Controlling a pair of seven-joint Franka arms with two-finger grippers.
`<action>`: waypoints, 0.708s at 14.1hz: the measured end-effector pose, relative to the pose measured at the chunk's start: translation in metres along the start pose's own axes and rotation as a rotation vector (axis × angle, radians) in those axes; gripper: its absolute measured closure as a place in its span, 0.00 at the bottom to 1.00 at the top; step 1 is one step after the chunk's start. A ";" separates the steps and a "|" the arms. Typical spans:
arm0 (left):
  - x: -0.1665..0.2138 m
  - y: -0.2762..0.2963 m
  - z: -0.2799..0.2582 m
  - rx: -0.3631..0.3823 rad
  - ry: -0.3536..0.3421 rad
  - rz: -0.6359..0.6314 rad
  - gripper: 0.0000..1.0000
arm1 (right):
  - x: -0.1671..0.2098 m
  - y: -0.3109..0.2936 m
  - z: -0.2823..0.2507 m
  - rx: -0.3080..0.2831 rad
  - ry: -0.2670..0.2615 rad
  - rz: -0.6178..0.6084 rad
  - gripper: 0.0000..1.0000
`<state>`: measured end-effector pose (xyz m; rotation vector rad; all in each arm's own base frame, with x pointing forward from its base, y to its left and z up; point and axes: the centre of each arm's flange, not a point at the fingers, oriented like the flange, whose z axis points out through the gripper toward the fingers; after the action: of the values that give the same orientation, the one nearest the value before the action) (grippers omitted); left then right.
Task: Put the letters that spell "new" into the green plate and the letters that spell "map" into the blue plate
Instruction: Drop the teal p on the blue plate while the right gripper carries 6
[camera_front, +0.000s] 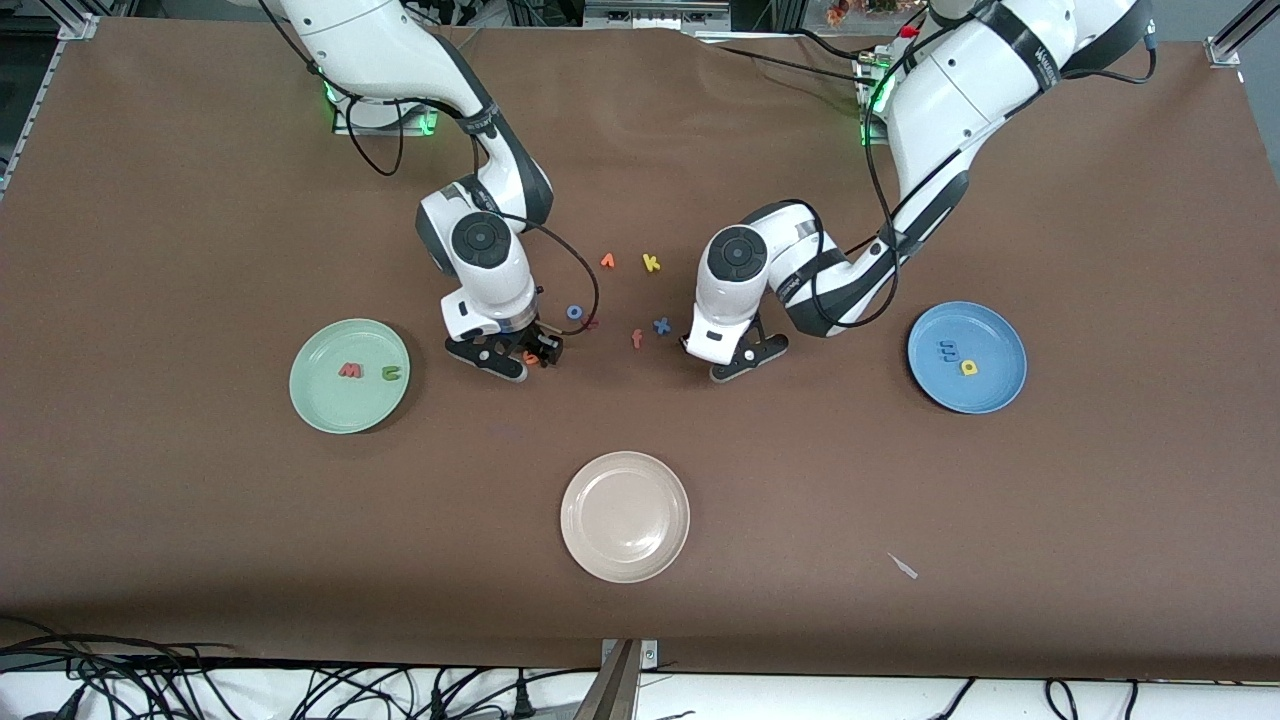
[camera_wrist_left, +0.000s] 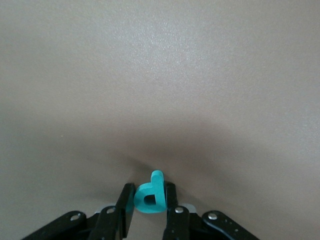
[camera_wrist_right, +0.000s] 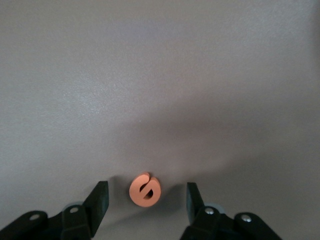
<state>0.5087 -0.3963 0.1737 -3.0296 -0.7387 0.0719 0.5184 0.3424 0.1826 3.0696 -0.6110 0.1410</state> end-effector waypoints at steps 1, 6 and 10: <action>0.000 0.000 0.000 0.000 0.000 0.000 0.71 | 0.001 0.000 0.000 0.000 0.001 0.001 0.29; 0.009 -0.003 -0.001 0.023 0.004 0.012 0.71 | 0.002 0.000 0.002 0.003 0.004 0.003 0.34; 0.059 -0.026 -0.018 0.137 -0.050 0.115 0.71 | -0.001 -0.001 0.005 0.003 0.004 -0.002 0.45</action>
<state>0.5502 -0.3466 0.1907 -2.9460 -0.5381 0.1920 0.5183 0.3439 0.1776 3.0722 -0.6077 0.1479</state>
